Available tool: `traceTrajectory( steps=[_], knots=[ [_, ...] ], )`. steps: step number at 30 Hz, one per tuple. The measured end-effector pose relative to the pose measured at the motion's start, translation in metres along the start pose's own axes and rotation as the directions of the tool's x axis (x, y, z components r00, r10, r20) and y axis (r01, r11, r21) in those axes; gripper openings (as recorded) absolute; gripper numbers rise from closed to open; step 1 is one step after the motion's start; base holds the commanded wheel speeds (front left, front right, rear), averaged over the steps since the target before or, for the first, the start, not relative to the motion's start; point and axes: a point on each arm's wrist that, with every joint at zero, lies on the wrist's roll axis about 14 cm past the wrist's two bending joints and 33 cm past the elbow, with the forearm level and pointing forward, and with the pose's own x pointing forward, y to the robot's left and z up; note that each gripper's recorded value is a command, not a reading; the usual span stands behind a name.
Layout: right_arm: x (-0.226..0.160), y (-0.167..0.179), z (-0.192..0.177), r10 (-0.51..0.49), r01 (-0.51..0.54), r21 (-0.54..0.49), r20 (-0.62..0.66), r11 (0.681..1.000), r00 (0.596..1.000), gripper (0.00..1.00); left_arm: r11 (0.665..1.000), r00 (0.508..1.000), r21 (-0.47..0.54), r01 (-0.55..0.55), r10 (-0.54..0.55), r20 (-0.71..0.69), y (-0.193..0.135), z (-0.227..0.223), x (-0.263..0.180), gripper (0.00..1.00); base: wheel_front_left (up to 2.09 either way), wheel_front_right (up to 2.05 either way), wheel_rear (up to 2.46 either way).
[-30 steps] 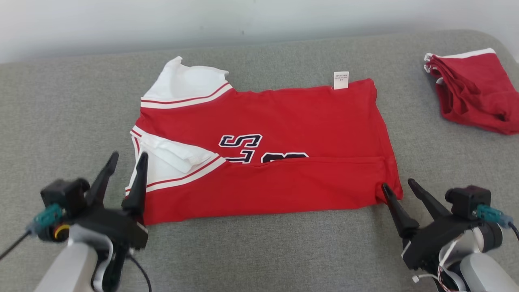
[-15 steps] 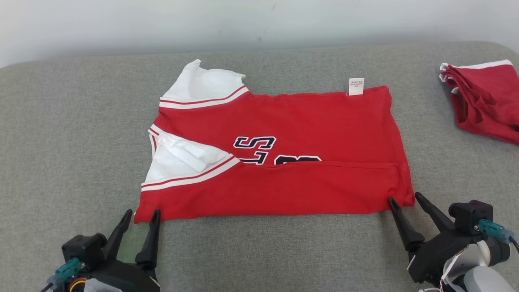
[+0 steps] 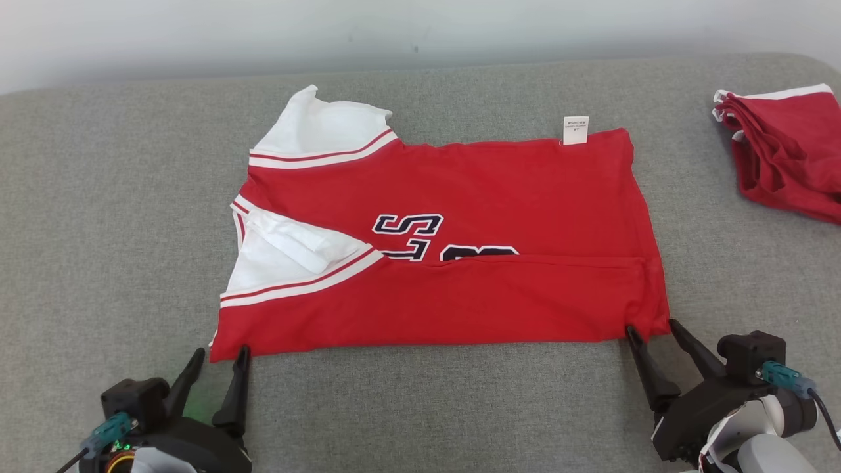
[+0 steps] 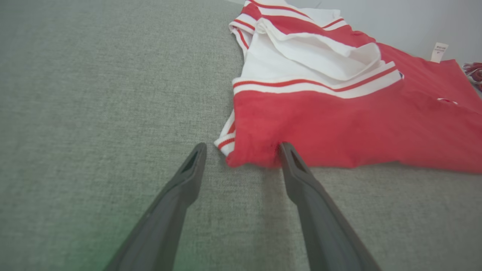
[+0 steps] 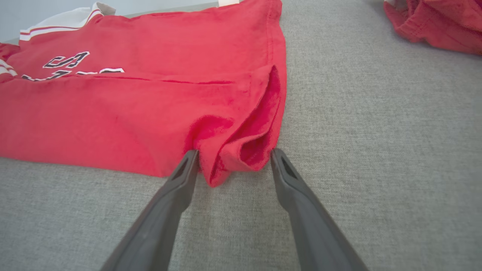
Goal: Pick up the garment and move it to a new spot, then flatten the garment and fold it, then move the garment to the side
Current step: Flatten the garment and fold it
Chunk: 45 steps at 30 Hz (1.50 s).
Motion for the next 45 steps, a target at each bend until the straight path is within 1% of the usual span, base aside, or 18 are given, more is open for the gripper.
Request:
traceTrajectory(
  steps=[1,2,8,12,17,20,27,31,32,33,34,38,41,45],
  knots=[
    [0.001,0.000,-0.001,0.002,-0.002,-0.007,-0.001,1.000,1.000,0.00,1.000,1.000,-0.002,-0.004,0.004,-0.008,0.001,-0.002,0.001,0.40,0.00,0.00,0.00],
    [0.002,0.001,0.000,0.004,-0.004,-0.008,0.003,1.000,1.000,0.00,1.000,1.000,-0.006,0.002,-0.002,-0.011,-0.001,-0.004,0.002,0.00,0.00,0.00,0.00],
    [0.002,-0.002,0.004,-0.009,0.009,-0.004,0.037,1.000,0.999,0.00,1.000,1.000,-0.026,0.008,-0.009,-0.012,-0.006,-0.005,0.005,0.00,0.00,0.00,0.00],
    [-0.005,-0.005,0.003,-0.022,0.020,0.026,0.059,0.999,0.998,0.00,0.999,1.000,-0.037,-0.002,0.002,0.004,-0.005,-0.001,0.000,0.00,0.00,0.00,0.00],
    [-0.021,-0.004,-0.002,-0.022,0.019,0.048,0.060,0.999,0.998,0.00,0.998,0.999,-0.063,-0.026,0.029,0.040,0.000,0.005,-0.017,0.00,0.00,0.00,0.00],
    [-0.032,-0.005,-0.004,-0.022,0.019,0.053,0.063,0.998,0.998,0.00,0.996,0.998,-0.076,-0.036,0.039,0.044,0.000,0.000,-0.032,0.00,0.00,0.00,0.00],
    [-0.059,-0.008,-0.026,-0.028,0.029,0.063,-0.007,0.998,1.000,0.00,0.988,0.995,-0.128,-0.081,0.087,0.039,0.000,-0.019,-0.070,0.00,0.00,0.00,0.00],
    [-0.069,-0.005,-0.036,-0.025,0.028,0.070,-0.047,0.997,0.999,0.00,0.986,0.995,-0.134,-0.097,0.101,0.025,-0.004,-0.029,-0.083,0.00,0.00,0.00,0.00],
    [-0.070,-0.004,-0.037,-0.026,0.029,0.068,-0.050,0.997,0.998,0.24,0.987,0.995,-0.129,-0.096,0.099,0.023,-0.005,-0.030,-0.085,0.01,0.00,0.00,0.00],
    [-0.071,-0.003,-0.036,-0.025,0.028,0.062,-0.045,0.998,0.999,1.00,0.987,0.995,-0.127,-0.099,0.102,0.022,-0.004,-0.031,-0.087,0.95,0.00,0.00,0.00],
    [-0.071,-0.004,-0.035,-0.028,0.030,0.053,-0.040,0.998,0.999,1.00,0.987,0.994,-0.126,-0.101,0.105,0.023,-0.003,-0.030,-0.088,1.00,0.00,0.00,0.00],
    [-0.071,0.000,-0.019,-0.027,0.026,0.039,0.019,0.999,0.999,1.00,0.987,0.993,-0.128,-0.102,0.109,0.053,-0.003,-0.022,-0.089,1.00,0.00,0.00,0.00],
    [-0.072,0.001,0.000,-0.030,0.027,0.033,0.095,0.999,0.995,1.00,0.987,0.986,-0.122,-0.104,0.118,0.121,-0.002,-0.001,-0.089,1.00,0.00,0.00,0.00],
    [-0.075,0.004,0.026,-0.030,0.023,0.037,0.207,0.999,0.978,1.00,0.991,0.964,-0.054,-0.120,0.129,0.233,0.005,0.036,-0.090,1.00,0.00,0.00,0.00]
  ],
)
